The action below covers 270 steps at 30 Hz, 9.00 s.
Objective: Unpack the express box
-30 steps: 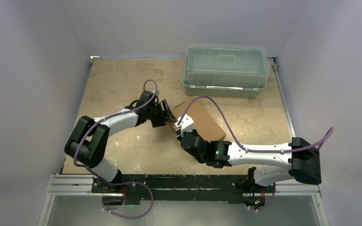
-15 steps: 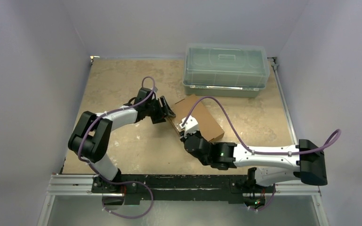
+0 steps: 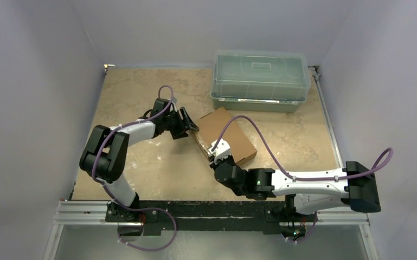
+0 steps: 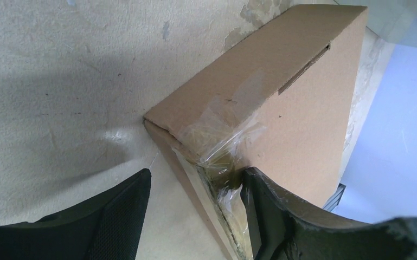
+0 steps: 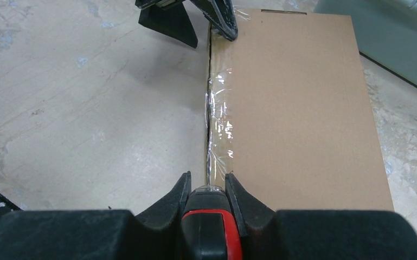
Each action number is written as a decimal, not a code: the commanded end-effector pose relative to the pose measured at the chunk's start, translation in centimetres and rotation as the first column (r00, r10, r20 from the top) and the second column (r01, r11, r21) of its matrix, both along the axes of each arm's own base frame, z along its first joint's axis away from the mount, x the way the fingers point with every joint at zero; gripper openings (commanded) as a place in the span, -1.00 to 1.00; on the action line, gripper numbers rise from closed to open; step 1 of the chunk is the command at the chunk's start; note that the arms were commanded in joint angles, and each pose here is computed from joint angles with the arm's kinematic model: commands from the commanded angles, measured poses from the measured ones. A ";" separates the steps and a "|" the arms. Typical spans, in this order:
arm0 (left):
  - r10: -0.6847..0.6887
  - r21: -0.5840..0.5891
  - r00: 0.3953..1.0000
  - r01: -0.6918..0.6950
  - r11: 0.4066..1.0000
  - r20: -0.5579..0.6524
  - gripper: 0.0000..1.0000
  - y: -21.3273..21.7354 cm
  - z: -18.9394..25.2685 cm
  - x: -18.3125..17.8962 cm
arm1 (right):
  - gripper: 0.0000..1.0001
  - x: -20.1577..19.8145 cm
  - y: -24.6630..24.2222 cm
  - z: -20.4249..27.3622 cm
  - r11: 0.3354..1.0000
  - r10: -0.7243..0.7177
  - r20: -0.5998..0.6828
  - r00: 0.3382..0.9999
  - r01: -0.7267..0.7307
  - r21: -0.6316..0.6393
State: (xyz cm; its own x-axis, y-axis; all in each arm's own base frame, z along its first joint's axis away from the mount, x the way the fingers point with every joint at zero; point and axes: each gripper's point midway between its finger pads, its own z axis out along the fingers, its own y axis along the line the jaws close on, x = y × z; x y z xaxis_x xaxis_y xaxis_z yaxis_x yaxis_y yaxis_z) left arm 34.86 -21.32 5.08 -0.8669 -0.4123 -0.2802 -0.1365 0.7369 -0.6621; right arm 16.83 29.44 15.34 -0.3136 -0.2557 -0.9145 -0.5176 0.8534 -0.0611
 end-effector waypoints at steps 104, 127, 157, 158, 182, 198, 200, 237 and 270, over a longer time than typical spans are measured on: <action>-0.150 0.268 0.946 0.071 0.961 0.287 0.57 3.5 11.4 -1.2 | -1.00 1.3 -9.7 3.8 0.904 -0.416 0.033 0.909 0.409 0.123; -0.141 0.055 0.969 0.132 0.990 0.201 0.35 1.1 4.2 2.0 | -1.00 6.4 -6.6 1.5 0.881 -0.403 -0.086 0.911 0.411 0.236; 0.310 0.375 0.889 -0.429 0.822 0.336 0.66 15.9 14.1 -7.8 | -1.00 14.8 -3.6 7.5 0.937 -0.346 0.016 0.938 0.345 0.043; 0.263 0.368 0.895 -0.396 0.841 0.361 0.65 15.2 14.9 -6.6 | -1.00 14.1 -3.7 7.0 0.943 -0.327 -0.013 0.945 0.327 0.055; -0.096 0.575 0.994 0.047 0.817 0.054 0.67 10.2 1.5 8.1 | -1.00 10.4 1.3 0.3 0.744 -0.191 -0.413 0.891 0.406 0.531; 0.020 0.506 1.000 -0.022 0.862 0.010 0.66 11.8 1.3 -2.1 | -1.00 16.6 1.0 2.4 0.802 -0.238 -0.275 0.932 0.348 0.485; 0.020 0.494 1.000 -0.019 0.869 0.005 0.66 11.8 1.6 -3.3 | -1.00 17.7 1.4 2.7 0.825 -0.222 -0.249 0.943 0.317 0.467; -0.105 0.020 0.990 0.104 0.994 0.092 0.25 4.2 8.0 -19.5 | -1.00 14.4 -2.4 5.9 0.921 -0.200 -0.172 0.965 0.245 0.302; -0.383 0.117 0.878 0.365 0.924 0.285 0.47 -9.5 7.9 -14.0 | -1.00 11.9 -7.4 8.4 0.872 -0.289 -0.109 0.951 0.308 0.380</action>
State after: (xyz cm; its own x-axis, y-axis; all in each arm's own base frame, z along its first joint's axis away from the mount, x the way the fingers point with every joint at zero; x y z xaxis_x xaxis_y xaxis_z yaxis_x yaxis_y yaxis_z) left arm 21.22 -32.17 10.04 -0.8621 -0.0914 -0.4984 0.2767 0.7390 -0.6142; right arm 28.38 22.29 22.57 -0.4028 0.1871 -0.8960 -0.2490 0.9196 0.3039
